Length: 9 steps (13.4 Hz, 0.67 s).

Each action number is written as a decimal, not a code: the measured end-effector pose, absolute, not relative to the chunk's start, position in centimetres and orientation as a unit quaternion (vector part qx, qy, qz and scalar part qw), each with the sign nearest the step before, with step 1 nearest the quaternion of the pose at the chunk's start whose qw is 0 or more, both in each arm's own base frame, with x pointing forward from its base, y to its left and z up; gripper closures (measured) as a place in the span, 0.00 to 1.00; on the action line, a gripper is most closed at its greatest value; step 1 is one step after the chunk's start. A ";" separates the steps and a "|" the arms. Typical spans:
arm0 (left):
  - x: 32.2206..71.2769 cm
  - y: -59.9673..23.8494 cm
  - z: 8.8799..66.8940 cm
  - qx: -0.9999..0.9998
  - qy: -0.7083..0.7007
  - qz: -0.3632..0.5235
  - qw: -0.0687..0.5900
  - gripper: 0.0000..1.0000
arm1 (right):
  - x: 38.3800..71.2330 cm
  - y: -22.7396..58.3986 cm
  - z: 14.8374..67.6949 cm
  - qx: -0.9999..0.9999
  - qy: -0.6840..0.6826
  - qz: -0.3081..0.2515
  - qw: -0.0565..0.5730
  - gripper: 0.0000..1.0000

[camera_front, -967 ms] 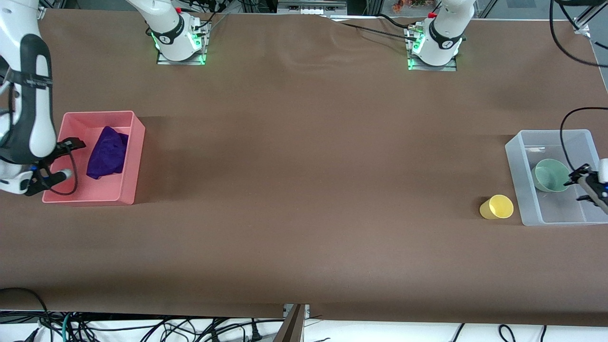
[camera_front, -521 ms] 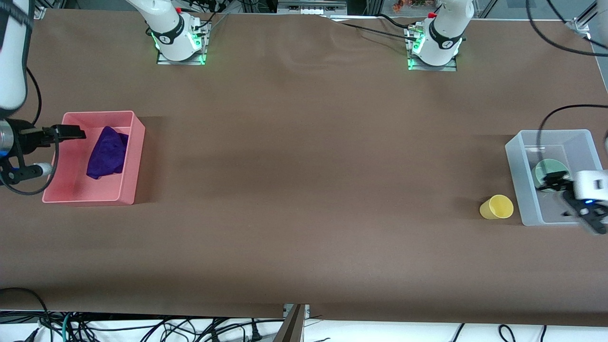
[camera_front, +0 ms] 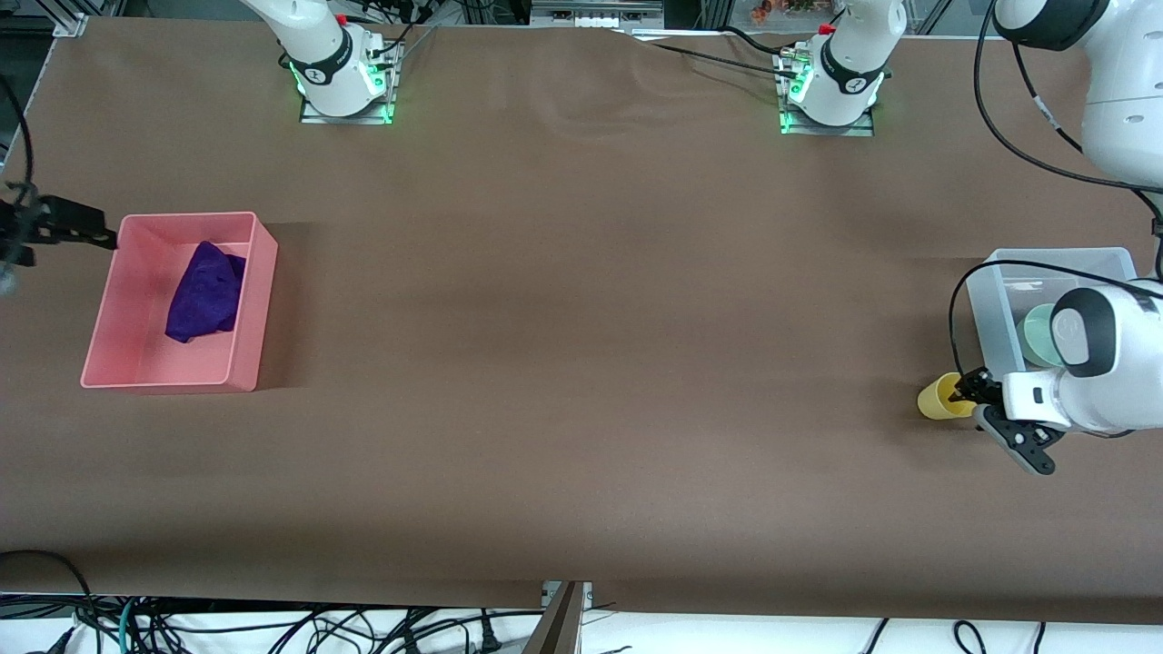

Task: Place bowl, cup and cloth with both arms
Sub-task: 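Grasp the yellow cup with the left gripper while the right gripper withdraws, then place the yellow cup into the green bowl with the left gripper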

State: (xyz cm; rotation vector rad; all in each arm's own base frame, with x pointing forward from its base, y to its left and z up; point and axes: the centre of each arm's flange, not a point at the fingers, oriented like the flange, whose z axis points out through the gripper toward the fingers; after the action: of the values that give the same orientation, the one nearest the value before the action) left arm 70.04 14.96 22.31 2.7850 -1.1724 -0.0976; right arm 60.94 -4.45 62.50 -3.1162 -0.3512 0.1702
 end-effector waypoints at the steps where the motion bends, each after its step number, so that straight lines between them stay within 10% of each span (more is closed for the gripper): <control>1: 70.0 14.9 21.9 0.919 -0.387 -0.034 0.061 0.56 | 59.7 -5.0 63.6 -0.993 -0.109 0.034 0.002 0.00; 5: 70.3 15.1 23.1 0.920 -0.387 -0.031 0.058 0.96 | 55.4 -4.2 63.4 -0.994 -0.102 0.031 0.017 0.00; 9: 69.5 15.1 31.5 0.918 -0.389 -0.054 0.056 0.96 | 54.9 0.7 62.6 -0.993 -0.096 0.056 -0.033 0.00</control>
State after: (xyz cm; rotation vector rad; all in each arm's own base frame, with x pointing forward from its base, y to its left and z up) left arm 69.54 15.12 31.46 2.7851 -1.1799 -0.1652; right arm 54.92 0.72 62.58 -3.1877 -0.3077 0.1795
